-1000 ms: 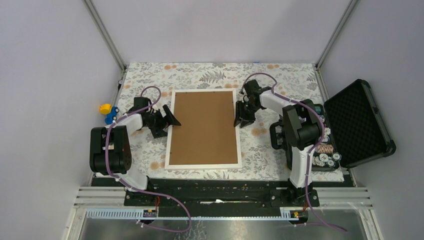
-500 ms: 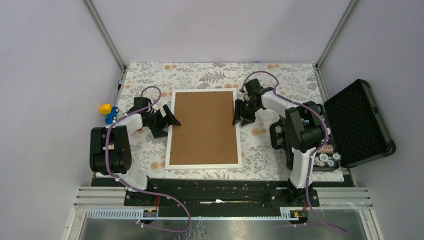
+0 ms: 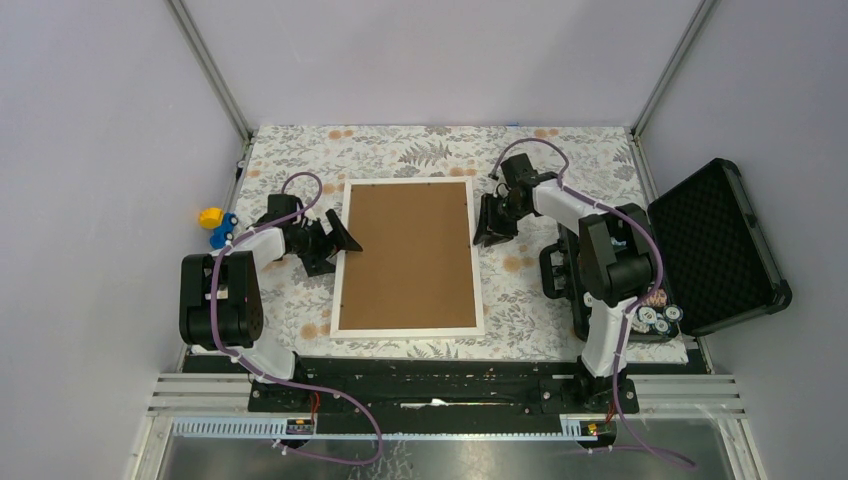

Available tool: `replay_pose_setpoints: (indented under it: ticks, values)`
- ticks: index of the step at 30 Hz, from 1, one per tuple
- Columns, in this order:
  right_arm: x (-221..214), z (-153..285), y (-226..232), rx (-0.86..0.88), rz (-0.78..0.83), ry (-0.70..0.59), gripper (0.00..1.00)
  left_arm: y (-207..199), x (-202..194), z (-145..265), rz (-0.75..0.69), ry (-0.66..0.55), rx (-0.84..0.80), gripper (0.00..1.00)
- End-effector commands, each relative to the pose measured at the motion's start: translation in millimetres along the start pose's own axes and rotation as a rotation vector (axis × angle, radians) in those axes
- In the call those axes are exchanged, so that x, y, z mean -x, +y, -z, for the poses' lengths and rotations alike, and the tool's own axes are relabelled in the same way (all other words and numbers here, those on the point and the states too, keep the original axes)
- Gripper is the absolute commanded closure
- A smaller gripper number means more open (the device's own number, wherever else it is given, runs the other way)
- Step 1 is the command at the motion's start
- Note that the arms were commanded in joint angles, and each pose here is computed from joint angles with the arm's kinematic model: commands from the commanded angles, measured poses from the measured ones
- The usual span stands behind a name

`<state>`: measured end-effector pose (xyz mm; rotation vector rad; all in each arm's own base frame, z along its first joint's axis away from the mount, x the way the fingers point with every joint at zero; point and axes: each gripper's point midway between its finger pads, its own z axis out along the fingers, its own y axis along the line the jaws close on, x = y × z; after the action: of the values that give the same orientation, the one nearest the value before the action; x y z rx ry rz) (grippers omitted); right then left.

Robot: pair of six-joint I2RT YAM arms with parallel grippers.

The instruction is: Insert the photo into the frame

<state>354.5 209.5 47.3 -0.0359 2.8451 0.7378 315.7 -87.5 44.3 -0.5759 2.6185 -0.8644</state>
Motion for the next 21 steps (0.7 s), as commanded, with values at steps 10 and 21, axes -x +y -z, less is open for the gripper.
replay_pose_setpoints:
  ticks: [10, 21]
  values:
    - [-17.0, -32.3, -2.7, 0.014, -0.005, 0.078, 0.6, -9.5, -0.9, -1.1, -0.018, 0.006, -0.061, 0.01]
    - [-13.0, -47.4, -11.9, -0.047, -0.012, 0.105, 0.6, -9.7, -1.3, -1.4, -0.016, 0.008, -0.064, 0.01]
